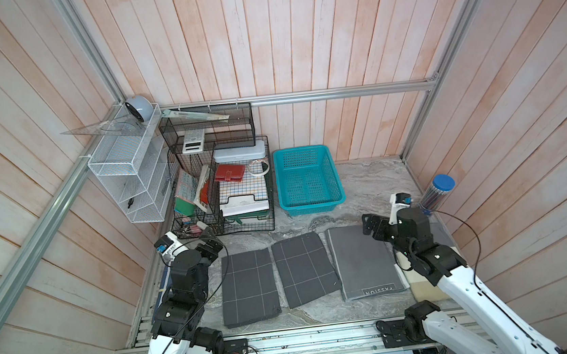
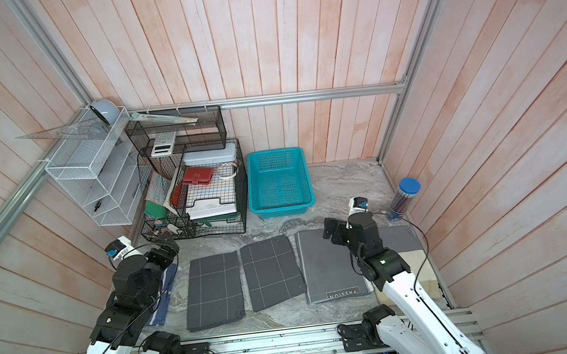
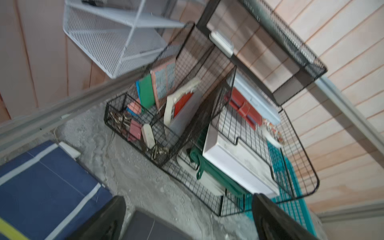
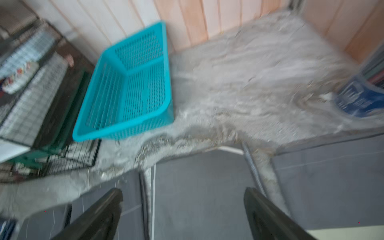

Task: Put the folded pillowcase in the basket
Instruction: Adjust the pillowcase at the center of the board.

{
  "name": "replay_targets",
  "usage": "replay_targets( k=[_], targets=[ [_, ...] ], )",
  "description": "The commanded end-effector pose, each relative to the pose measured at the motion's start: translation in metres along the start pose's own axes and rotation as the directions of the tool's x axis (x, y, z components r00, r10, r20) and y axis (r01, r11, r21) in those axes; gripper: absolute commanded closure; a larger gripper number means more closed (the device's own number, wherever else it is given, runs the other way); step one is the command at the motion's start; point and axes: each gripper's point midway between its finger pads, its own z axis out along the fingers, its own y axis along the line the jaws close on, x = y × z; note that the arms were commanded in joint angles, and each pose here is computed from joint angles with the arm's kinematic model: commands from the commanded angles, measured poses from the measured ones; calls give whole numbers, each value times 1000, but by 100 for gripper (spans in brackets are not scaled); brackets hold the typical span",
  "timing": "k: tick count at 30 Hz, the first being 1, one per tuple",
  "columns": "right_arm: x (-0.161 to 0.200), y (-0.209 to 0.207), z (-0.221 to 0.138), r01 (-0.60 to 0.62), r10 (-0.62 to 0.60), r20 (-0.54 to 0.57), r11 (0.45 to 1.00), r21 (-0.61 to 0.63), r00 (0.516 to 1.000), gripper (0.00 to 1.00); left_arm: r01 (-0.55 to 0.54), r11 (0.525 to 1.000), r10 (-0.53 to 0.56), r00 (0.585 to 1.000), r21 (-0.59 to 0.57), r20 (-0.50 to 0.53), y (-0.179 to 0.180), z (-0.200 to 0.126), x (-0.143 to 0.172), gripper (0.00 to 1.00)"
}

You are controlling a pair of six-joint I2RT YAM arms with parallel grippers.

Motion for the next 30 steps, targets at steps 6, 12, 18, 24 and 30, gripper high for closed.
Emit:
replay_targets(
  k=[6,12,18,24,30],
  targets=[
    [83,64,25,165,-191,-219,977,-135,957,2,-179,983,151,894,-28,-423,-13,11,123,0],
    [126,109,44,176,-245,-331,958,-225,911,2,-309,951,265,831,-10,-489,-38,4,174,0],
    [172,150,58,247,-357,-399,921,-301,845,2,-208,977,162,865,-46,-475,-25,4,188,0],
    [204,180,78,256,-415,-486,897,-361,769,3,-155,986,118,912,-62,-394,-8,0,168,0],
    [223,173,107,315,-417,-617,909,-274,667,3,-158,986,119,904,-61,-412,-4,2,173,0]
  ],
)
